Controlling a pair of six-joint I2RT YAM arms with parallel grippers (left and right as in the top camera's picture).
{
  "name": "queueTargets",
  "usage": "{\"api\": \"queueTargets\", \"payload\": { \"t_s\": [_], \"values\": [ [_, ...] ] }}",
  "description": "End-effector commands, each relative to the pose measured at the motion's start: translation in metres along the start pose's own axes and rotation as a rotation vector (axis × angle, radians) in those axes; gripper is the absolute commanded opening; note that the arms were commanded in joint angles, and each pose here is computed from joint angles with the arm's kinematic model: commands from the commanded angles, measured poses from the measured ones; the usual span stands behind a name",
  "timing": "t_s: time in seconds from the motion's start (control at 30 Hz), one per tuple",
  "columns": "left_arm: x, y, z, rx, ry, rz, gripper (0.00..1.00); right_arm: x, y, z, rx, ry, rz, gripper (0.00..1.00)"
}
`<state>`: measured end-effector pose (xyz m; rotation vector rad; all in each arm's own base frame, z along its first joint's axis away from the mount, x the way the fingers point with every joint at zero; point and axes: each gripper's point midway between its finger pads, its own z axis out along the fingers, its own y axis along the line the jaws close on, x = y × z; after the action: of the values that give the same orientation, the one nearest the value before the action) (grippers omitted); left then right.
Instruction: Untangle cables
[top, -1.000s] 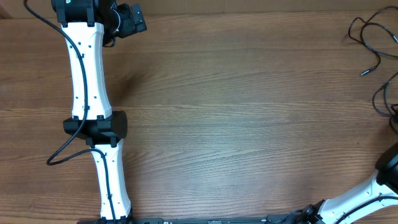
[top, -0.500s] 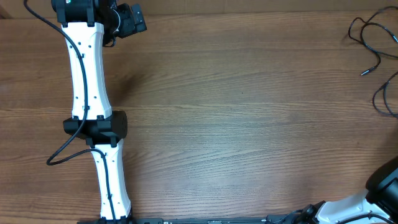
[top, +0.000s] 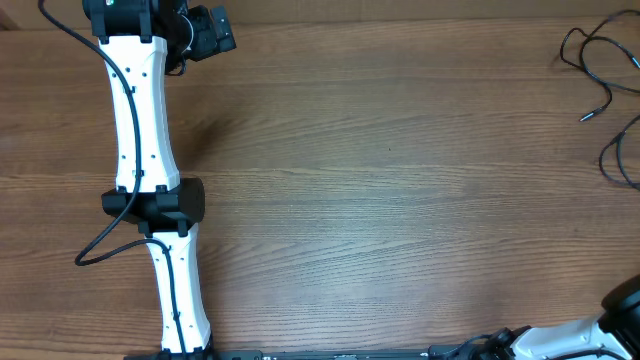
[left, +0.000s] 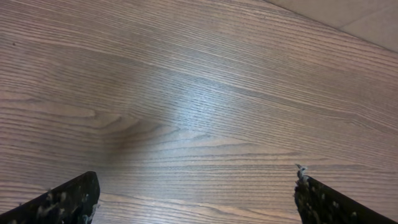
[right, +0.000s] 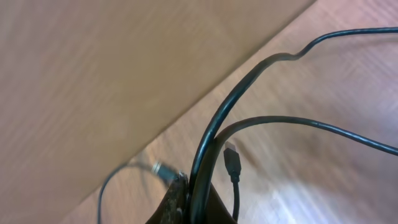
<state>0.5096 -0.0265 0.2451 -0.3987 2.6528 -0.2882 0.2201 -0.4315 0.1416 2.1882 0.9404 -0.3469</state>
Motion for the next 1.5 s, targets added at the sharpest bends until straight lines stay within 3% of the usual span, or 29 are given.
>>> {"api": "queueTargets", "payload": {
  "t_s": [0.0, 0.57, 0.67, 0.93, 1.17, 1.23, 1.47],
  "values": [
    [-0.004, -0.006, -0.022, 0.011, -0.052, 0.006, 1.0, -0.015, 0.004, -0.004, -0.016, -0.012, -0.008, 0.04],
    [-0.004, -0.006, -0.022, 0.01, -0.052, 0.006, 1.0, -0.014, 0.007, -0.004, -0.029, -0.012, -0.005, 0.04],
    [-0.004, -0.006, -0.022, 0.01, -0.052, 0.006, 1.0, -0.003, 0.015, -0.005, -0.067, 0.048, -0.004, 0.04],
    [-0.004, -0.006, -0.022, 0.01, -0.052, 0.006, 1.0, 0.096, 0.056, -0.042, -0.205, 0.339, 0.029, 0.04],
    [-0.004, -0.006, -0.022, 0.01, -0.052, 0.006, 1.0, 0.209, 0.1, -0.12, -0.411, 0.486, -0.11, 0.04],
    [-0.004, -0.006, -0.022, 0.01, -0.052, 0.006, 1.0, 0.234, 0.109, -0.145, -0.474, 0.459, -0.142, 0.04],
    [-0.004, -0.006, -0.022, 0.01, -0.052, 0.006, 0.99, 0.244, 0.117, -0.172, -0.543, 0.277, -0.198, 0.04]
  ]
}}
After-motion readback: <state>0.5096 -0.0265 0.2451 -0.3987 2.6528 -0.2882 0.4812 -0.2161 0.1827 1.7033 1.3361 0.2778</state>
